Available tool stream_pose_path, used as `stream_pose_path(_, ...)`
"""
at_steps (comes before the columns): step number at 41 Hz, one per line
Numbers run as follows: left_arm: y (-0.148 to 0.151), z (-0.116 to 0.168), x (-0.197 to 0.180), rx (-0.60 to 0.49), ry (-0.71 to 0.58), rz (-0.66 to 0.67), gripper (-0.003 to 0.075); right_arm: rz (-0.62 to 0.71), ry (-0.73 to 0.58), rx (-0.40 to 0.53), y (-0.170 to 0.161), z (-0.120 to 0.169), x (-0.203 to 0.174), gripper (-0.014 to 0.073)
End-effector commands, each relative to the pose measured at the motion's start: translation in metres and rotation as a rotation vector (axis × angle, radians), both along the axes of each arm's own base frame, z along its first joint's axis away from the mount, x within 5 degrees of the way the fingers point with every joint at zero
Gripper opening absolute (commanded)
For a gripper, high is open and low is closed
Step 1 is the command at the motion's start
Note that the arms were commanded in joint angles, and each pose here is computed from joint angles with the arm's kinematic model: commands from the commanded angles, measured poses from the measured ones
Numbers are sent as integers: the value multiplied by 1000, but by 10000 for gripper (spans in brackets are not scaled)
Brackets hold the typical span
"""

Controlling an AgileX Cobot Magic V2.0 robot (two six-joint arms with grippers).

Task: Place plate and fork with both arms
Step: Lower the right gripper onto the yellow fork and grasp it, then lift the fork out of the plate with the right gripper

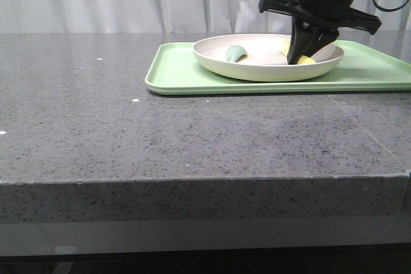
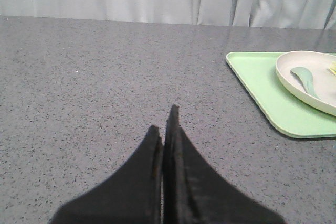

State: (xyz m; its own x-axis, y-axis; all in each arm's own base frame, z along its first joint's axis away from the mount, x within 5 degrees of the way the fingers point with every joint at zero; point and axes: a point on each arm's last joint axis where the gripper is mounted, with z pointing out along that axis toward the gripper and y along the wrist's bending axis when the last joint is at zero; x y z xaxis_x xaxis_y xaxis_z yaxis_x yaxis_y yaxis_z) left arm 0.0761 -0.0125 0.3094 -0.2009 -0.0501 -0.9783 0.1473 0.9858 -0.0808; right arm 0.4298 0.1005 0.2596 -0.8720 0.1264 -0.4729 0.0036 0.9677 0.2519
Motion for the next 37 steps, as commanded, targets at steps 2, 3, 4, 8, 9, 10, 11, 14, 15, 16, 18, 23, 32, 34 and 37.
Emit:
stream_pose_path(2, 0, 15, 1, -18, -93, 0, -18, 1, -109, 14, -2, 34, -3, -12)
stream_pose_path(3, 0, 15, 1, -18, -93, 0, -18, 1, -111, 14, -2, 34, -3, -21)
stream_pose_path(4, 0, 15, 1, -18, -93, 0, -18, 1, -111, 14, -2, 34, -3, -26)
stream_pose_path(8, 0, 15, 1, -18, -93, 0, -18, 0, -128, 18, -2, 41, -4, -29)
stream_pose_path(9, 0, 15, 1, -18, -93, 0, -18, 0, -135, 19, -3, 44, -4, -29)
stream_pose_path(10, 0, 15, 1, -18, -93, 0, -18, -3, -143, 21, -4, 49, -5, -29)
stream_pose_path(11, 0, 15, 1, -18, -93, 0, -18, -4, -149, 22, -5, 52, -5, -29)
stream_pose_path(14, 0, 15, 1, -18, -93, 0, -18, -11, -175, 25, -9, 67, -6, -29)
stream_pose_path(15, 0, 15, 1, -18, -93, 0, -18, -14, -183, 26, -11, 70, -6, -29)
stream_pose_path(16, 0, 15, 1, -18, -93, 0, -18, -18, -195, 26, -13, 76, -7, -29)
stream_pose_path(18, 0, 15, 1, -18, -93, 0, -18, -31, -212, 24, -20, 86, -8, -29)
stream_pose_path(23, 0, 15, 1, -18, -93, 0, -18, -72, -237, 5, -42, 101, -9, -29)
stream_pose_path(32, 0, 15, 1, -18, -93, 0, -18, -87, -199, -81, -76, 92, -4, -29)
stream_pose_path(34, 0, 15, 1, -18, -93, 0, -18, -89, -187, -95, -81, 87, -1, -29)
stream_pose_path(37, 0, 15, 1, -18, -93, 0, -18, -95, -160, -105, -87, 75, 5, -29)
